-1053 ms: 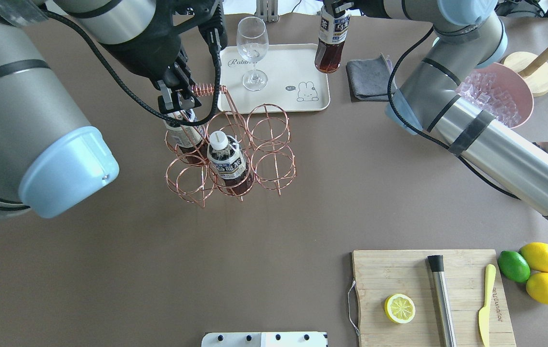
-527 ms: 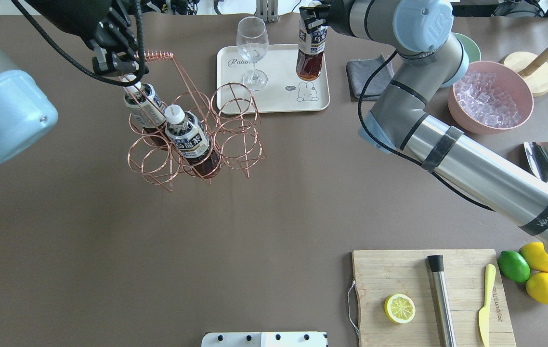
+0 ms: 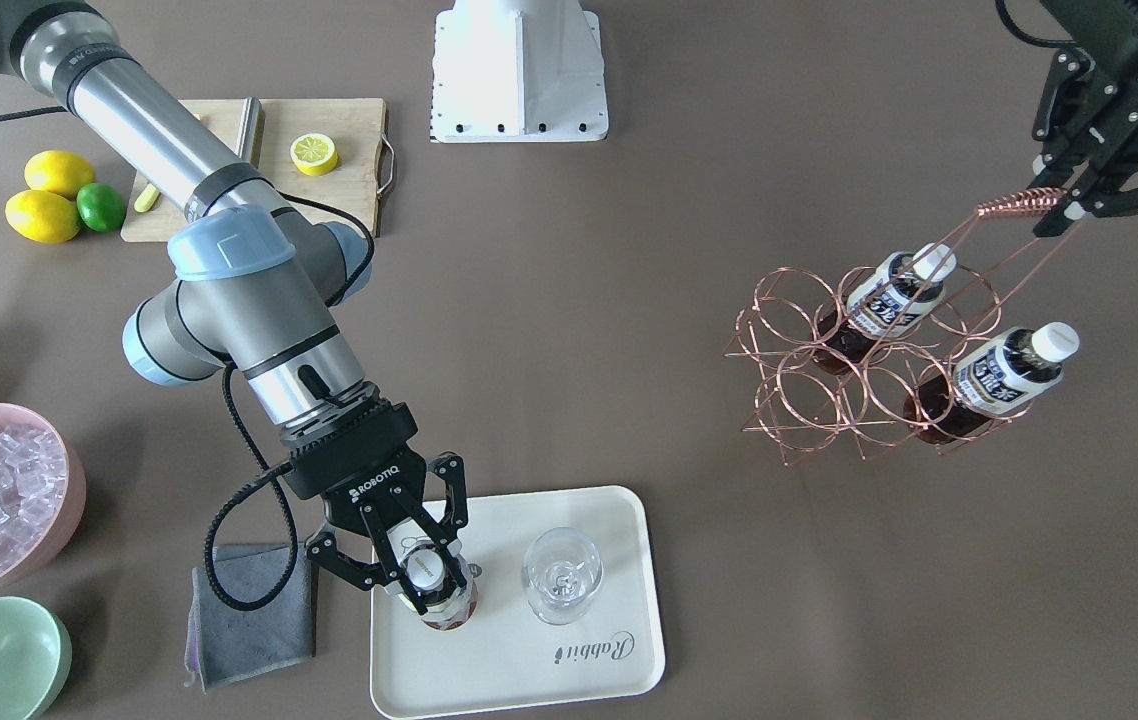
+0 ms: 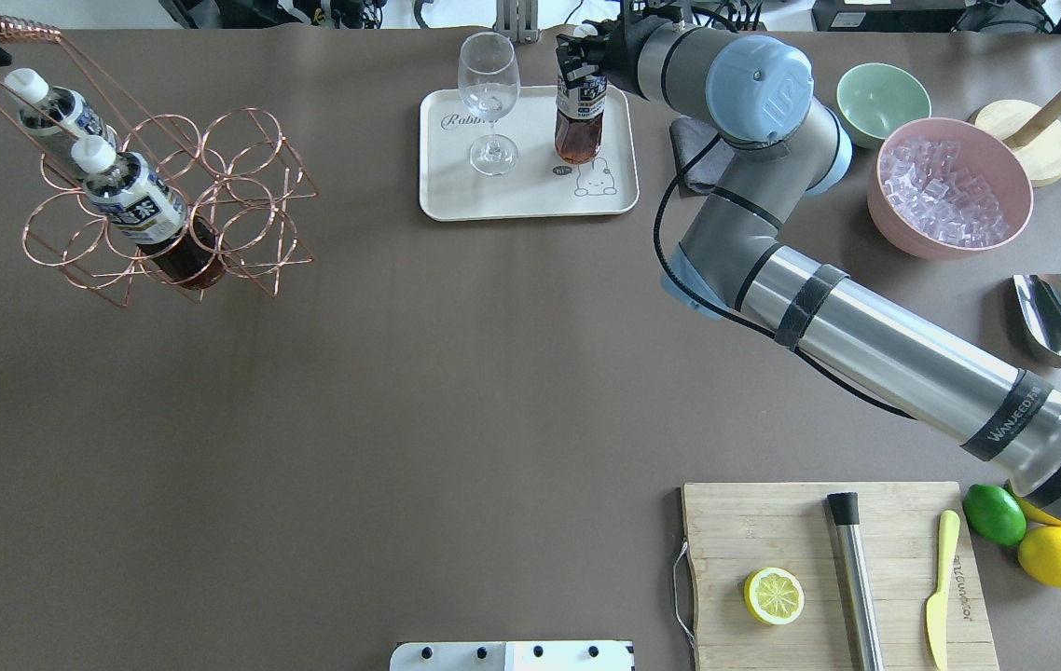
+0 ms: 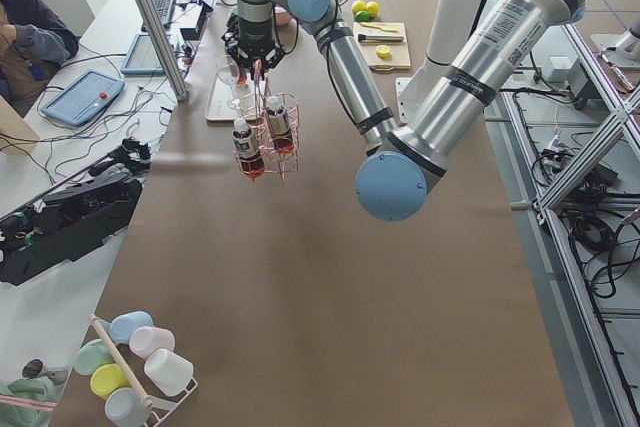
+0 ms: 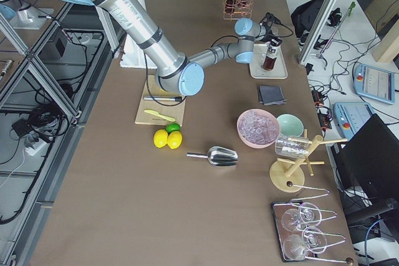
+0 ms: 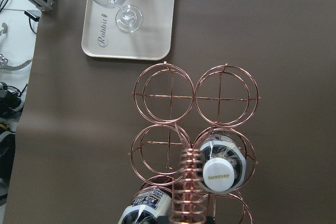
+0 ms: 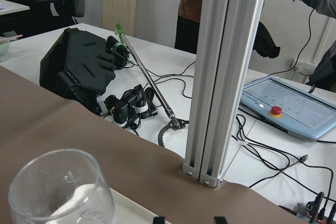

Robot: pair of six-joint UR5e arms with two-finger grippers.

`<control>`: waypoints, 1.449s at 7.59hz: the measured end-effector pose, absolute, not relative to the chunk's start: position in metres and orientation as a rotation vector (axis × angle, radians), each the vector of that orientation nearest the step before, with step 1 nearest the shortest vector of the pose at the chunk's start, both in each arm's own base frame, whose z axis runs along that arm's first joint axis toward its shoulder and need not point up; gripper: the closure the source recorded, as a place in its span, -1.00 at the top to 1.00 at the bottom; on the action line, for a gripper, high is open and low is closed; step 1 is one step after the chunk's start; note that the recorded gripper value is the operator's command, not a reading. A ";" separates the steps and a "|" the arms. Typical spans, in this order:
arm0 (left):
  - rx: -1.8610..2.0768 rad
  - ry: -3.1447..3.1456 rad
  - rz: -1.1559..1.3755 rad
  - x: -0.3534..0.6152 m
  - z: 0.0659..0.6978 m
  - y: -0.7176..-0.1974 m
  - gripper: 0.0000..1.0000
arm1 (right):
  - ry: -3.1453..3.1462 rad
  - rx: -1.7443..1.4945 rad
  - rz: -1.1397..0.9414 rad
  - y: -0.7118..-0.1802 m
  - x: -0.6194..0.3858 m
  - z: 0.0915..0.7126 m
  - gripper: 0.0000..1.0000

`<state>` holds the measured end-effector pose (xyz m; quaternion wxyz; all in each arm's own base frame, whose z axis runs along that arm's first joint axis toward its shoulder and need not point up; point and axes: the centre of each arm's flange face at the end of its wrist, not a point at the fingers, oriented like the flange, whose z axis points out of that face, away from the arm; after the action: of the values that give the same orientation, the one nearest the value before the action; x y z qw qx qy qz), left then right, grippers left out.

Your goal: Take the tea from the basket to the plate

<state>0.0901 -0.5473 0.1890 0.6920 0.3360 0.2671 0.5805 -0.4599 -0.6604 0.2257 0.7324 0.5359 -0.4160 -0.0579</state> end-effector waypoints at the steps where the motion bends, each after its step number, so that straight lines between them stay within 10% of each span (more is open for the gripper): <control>1: 0.734 0.577 1.312 0.066 0.211 -0.553 -1.00 | -0.916 1.179 -0.129 -0.659 -0.464 0.229 -1.00; 2: 0.716 0.564 1.323 0.044 0.233 -0.560 -1.00 | -0.916 1.177 -0.132 -0.657 -0.468 0.231 0.66; 3: 0.698 0.554 1.336 0.024 0.256 -0.568 -1.00 | -0.915 1.177 -0.132 -0.656 -0.470 0.232 0.99; 11: 0.640 0.556 1.406 -0.029 0.387 -0.638 -1.00 | -0.941 1.137 -0.171 -0.656 -0.424 0.209 1.00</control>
<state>-0.0294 -0.6382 0.3870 0.6816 0.2855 0.2478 0.6265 -0.4235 -0.6555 0.2087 0.7366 0.5176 -0.4283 -0.0779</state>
